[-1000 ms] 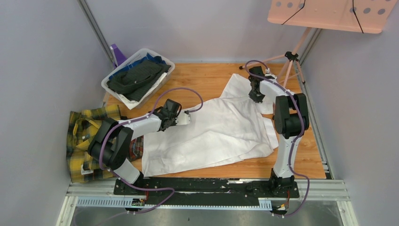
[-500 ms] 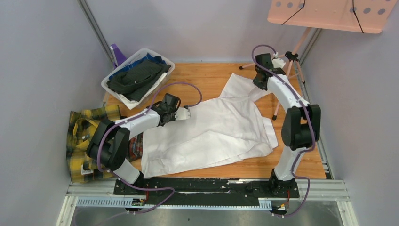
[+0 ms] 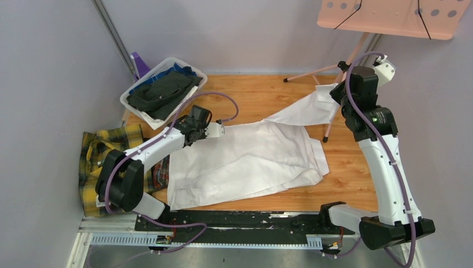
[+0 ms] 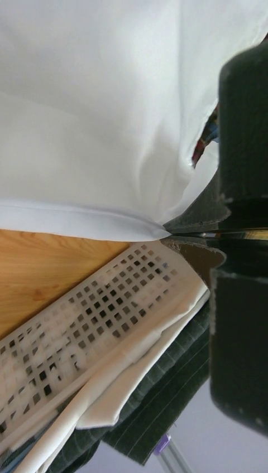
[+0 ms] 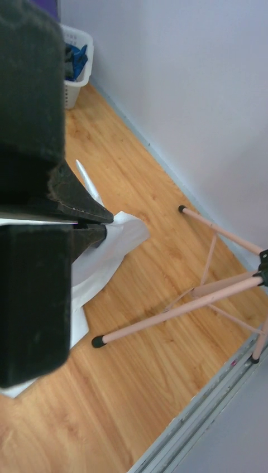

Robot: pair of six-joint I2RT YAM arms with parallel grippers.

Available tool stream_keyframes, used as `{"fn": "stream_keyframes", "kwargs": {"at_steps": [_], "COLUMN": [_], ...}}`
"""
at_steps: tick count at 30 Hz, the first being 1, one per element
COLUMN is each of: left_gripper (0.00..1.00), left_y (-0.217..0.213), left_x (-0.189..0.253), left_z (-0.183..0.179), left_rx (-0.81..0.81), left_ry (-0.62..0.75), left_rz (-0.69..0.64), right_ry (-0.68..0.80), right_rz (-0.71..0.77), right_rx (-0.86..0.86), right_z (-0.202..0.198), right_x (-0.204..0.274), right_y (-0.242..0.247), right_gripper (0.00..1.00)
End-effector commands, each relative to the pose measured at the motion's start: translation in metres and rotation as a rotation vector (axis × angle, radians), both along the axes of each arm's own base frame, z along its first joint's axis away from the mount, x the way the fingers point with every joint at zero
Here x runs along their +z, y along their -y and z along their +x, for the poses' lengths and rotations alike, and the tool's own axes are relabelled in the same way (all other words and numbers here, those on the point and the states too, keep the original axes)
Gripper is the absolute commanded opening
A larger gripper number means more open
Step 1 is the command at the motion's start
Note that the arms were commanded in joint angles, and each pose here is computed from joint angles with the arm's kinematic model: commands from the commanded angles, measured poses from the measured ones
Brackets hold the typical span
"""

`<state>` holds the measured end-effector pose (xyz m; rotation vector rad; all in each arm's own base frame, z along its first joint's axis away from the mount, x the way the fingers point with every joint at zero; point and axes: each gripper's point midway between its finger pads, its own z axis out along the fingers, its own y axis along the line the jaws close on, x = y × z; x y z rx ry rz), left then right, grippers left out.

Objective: Fold and stack the long sleeve shirts
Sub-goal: Fold the shirt at the center of the board.

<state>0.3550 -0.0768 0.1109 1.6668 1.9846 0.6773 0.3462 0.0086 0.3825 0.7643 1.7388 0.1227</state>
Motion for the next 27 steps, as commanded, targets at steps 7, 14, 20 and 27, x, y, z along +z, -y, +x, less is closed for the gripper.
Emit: {"fn": "stream_keyframes", "kwargs": {"at_steps": [7,14,20,27], "left_gripper": [0.15,0.23,0.26,0.27], "left_y": [-0.026,-0.036,-0.041,-0.045], "left_x": [-0.002,-0.021,-0.023,-0.024], "left_z": [-0.034,-0.060,-0.065,-0.067], "left_rx": [-0.024,-0.037,-0.035,-0.036], "left_ry": [-0.034,-0.121,-0.114,-0.116], "left_rz": [0.081,0.107,0.123,0.140], "right_ry": [-0.080,-0.066,-0.054,-0.033], "right_rz": [0.014,0.007,-0.025,-0.062], "right_rx": [-0.038,-0.070,-0.104,-0.151], "right_z": [-0.066,-0.088,-0.094,-0.112], "right_x": [-0.006,-0.001,0.005,0.019], "right_y": [0.016,0.026,0.035,0.049], "right_gripper": [0.00,0.00,0.00,0.00]}}
